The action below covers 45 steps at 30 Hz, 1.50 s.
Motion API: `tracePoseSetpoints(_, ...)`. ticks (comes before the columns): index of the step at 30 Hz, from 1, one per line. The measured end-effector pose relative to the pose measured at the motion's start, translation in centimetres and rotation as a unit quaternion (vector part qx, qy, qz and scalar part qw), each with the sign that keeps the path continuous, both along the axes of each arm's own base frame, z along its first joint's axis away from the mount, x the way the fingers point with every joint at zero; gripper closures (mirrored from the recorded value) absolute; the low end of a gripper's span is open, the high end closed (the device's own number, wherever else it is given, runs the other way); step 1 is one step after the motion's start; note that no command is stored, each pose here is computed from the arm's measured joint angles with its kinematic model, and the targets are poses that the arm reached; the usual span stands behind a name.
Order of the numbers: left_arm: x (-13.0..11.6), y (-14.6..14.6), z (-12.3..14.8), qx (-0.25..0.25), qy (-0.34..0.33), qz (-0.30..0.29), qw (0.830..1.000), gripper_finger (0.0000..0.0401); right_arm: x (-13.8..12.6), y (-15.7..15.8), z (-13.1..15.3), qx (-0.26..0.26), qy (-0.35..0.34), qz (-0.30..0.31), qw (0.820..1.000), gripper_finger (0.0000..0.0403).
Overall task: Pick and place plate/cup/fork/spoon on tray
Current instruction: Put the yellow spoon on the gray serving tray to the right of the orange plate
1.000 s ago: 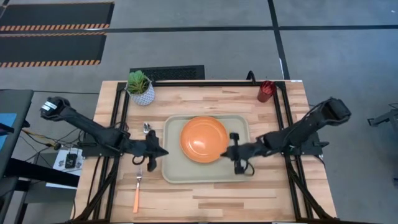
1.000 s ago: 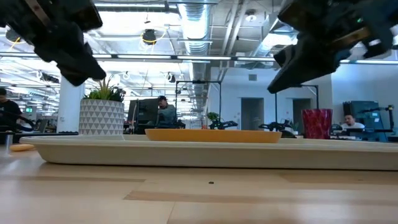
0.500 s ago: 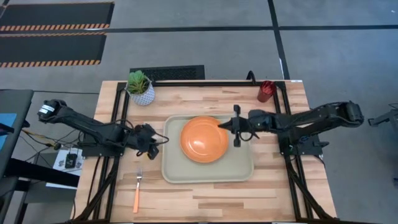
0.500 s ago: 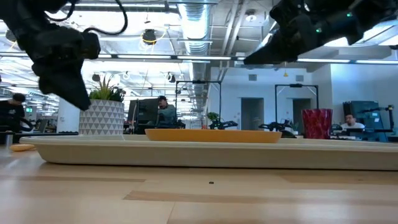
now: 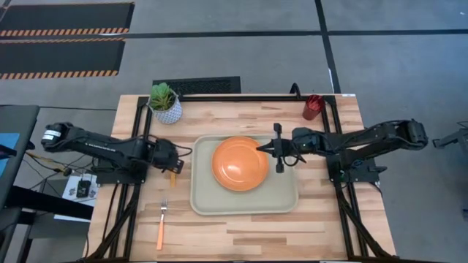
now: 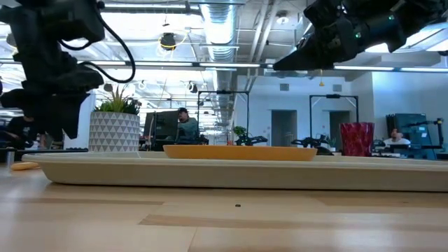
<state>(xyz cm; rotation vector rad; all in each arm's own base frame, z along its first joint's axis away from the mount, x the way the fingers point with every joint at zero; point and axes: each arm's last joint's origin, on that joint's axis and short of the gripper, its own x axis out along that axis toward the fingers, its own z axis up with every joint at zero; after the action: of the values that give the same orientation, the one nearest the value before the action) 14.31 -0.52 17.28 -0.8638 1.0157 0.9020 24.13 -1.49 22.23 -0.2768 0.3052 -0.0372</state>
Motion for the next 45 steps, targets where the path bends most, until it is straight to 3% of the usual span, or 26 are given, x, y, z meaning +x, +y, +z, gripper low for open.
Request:
tracePoseSetpoints(15, 1.7, 0.4, -3.0, -0.014, 0.103, -0.046, 0.994, 0.0252, 0.0, 0.4, 0.0, 0.022, -0.002, 0.000, 1.000, 0.0393)
tracePoseSetpoints(29, 1.5, 0.3, -4.4, -0.022, 0.105, -0.077, 0.991, 0.0289, 0.0, 1.3, 0.0, 0.023, 0.000, 0.017, 1.000, 0.0393)
tracePoseSetpoints(41, 1.7, -0.1, -4.3, 0.017, 0.112, -0.184, 0.976, 0.0369, 0.0, 1.3, -0.1, 0.028, 0.005, 0.016, 0.999, 0.0393)
tracePoseSetpoints(45, 1.6, -0.2, -3.9, 0.033, 0.096, -0.193, 0.976, 0.0371, 0.0, 1.3, -0.1, 0.035, 0.005, 0.014, 0.999, 0.0393)
